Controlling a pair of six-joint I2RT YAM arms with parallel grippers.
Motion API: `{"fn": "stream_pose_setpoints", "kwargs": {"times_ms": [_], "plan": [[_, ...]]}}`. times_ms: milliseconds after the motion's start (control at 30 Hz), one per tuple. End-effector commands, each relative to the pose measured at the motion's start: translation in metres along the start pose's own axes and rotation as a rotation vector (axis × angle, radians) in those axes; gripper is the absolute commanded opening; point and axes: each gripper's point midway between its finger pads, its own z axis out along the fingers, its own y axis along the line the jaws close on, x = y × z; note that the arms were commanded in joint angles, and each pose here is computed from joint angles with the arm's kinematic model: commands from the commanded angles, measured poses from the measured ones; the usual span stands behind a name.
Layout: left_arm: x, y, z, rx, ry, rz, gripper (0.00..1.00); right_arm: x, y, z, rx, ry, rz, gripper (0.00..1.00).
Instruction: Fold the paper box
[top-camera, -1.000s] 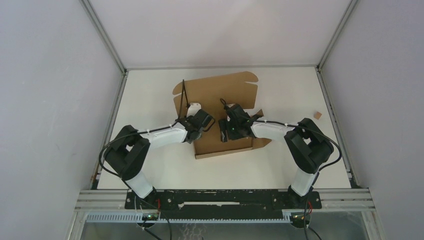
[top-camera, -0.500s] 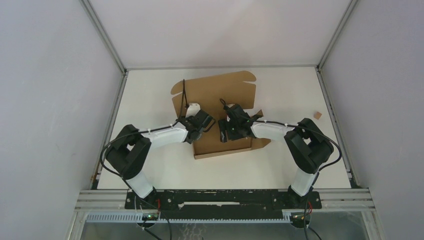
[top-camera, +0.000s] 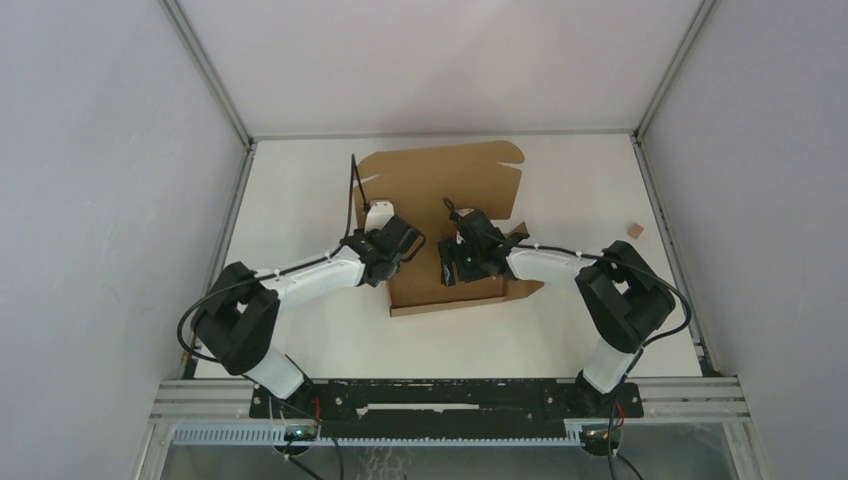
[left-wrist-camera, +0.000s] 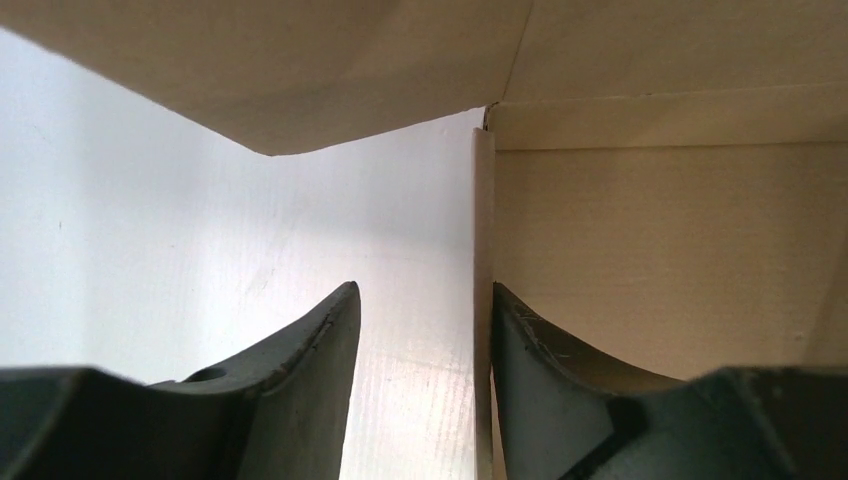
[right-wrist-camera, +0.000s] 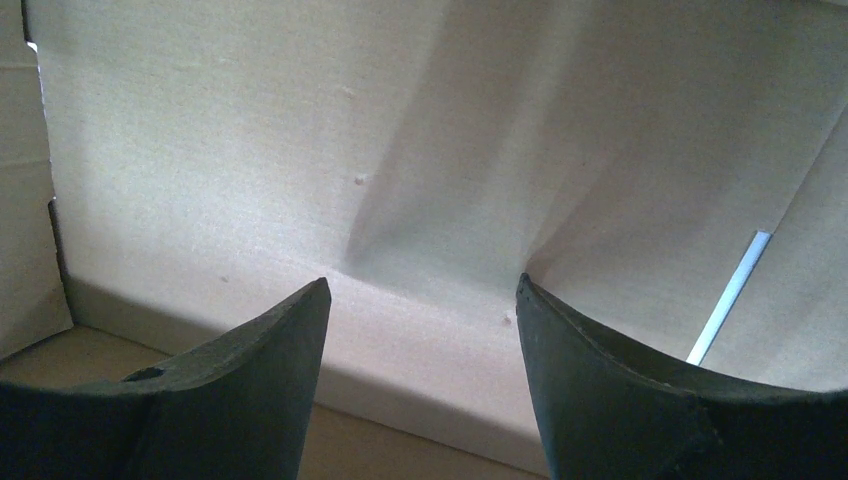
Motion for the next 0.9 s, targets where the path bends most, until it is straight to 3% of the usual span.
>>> {"fn": "stream_pose_setpoints", "kwargs": {"times_ms": [0,433,633,867], "plan": [[-0.041,0.003,-0.015,-0.015,-0.097,-0.065,0.54,0.016,-0.016,-0.009,0.048,0.053,0.022,0.78],[-0.019,-0.014,0.011,0.074,-0.108,-0.044,0.55,-0.028,0.019,-0.073,-0.057,-0.075,-0.006,0.82],[-0.030,-0.037,-0.017,0.237,-0.093,-0.070,0.54,-0.045,-0.021,-0.118,0.092,-0.207,0.075,0.81],[-0.039,-0.070,-0.048,0.392,-0.062,-0.061,0.51,-0.060,-0.104,-0.153,0.247,-0.295,0.359,0.77]]}}
